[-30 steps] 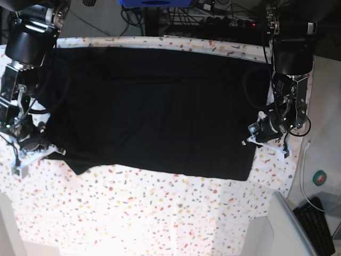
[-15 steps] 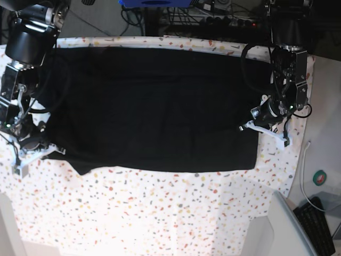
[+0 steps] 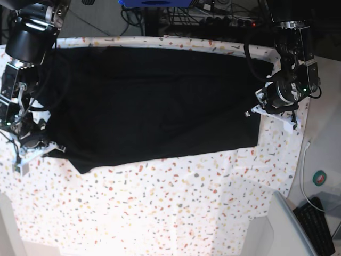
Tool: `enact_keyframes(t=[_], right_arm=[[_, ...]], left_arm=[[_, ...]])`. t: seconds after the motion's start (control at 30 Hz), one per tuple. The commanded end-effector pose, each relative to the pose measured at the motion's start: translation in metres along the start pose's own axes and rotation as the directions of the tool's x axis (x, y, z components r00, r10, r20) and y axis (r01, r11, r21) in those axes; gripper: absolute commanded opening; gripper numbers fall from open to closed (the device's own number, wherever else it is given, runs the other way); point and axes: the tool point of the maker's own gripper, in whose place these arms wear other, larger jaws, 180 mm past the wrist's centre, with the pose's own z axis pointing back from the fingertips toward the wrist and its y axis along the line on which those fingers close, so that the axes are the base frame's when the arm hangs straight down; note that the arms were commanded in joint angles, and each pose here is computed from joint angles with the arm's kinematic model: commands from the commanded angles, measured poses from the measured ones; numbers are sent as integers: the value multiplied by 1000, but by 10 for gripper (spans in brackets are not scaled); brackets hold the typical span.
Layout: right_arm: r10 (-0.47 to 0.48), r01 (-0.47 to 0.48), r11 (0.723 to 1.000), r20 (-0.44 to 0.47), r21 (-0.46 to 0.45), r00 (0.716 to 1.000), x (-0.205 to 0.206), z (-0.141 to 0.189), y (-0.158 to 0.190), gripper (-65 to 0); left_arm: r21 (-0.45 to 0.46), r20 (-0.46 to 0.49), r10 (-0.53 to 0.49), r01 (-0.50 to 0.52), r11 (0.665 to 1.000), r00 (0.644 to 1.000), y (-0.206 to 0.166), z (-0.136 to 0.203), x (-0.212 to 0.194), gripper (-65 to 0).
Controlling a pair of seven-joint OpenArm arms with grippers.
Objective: Layout the t-shirt on the table in an organized manner, then fold the t-shirt properly
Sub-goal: 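Grasp the hem corner nearest the left gripper with the left gripper, then lift the hem with both grippers and fold it toward the collar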
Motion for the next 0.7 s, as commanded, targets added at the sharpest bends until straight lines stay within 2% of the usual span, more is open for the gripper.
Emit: enact_keyframes(t=[0.0, 0.07, 0.23, 0.3, 0.4, 0.47, 0.53, 0.67], right_arm=[[7, -8, 1000, 56, 7, 998, 20, 3, 1, -650], [7, -8, 1000, 56, 7, 998, 20, 3, 1, -650], [7, -8, 1000, 56, 7, 998, 20, 3, 1, -650], [7, -8, 1000, 56, 7, 998, 20, 3, 1, -650], [7, -8, 1000, 56, 7, 998, 20, 3, 1, -650], [7, -8, 1000, 56, 7, 998, 20, 3, 1, -650], [8, -8, 1000, 56, 6, 998, 20, 4, 1, -650], [8, -8, 1000, 56, 6, 998, 20, 4, 1, -650]], left_arm=[[-15, 45, -4, 5, 1000, 999, -5, 7, 18, -650], [-13, 6, 6, -6, 1000, 1000, -3, 7, 9, -650], [-5, -13, 6, -6, 1000, 1000, 1, 7, 1, -650], [-8, -3, -1, 1, 1000, 1000, 0, 11, 2, -504], [-17, 20, -28, 29, 999, 999, -5, 22, 5, -234], [-25, 49, -49, 50, 998, 998, -9, 31, 10, -95], [-31, 69, -59, 61, 998, 996, -13, 36, 15, -35], [-21, 166, 3, 1, 1000, 986, -4, 46, 55, -53]])
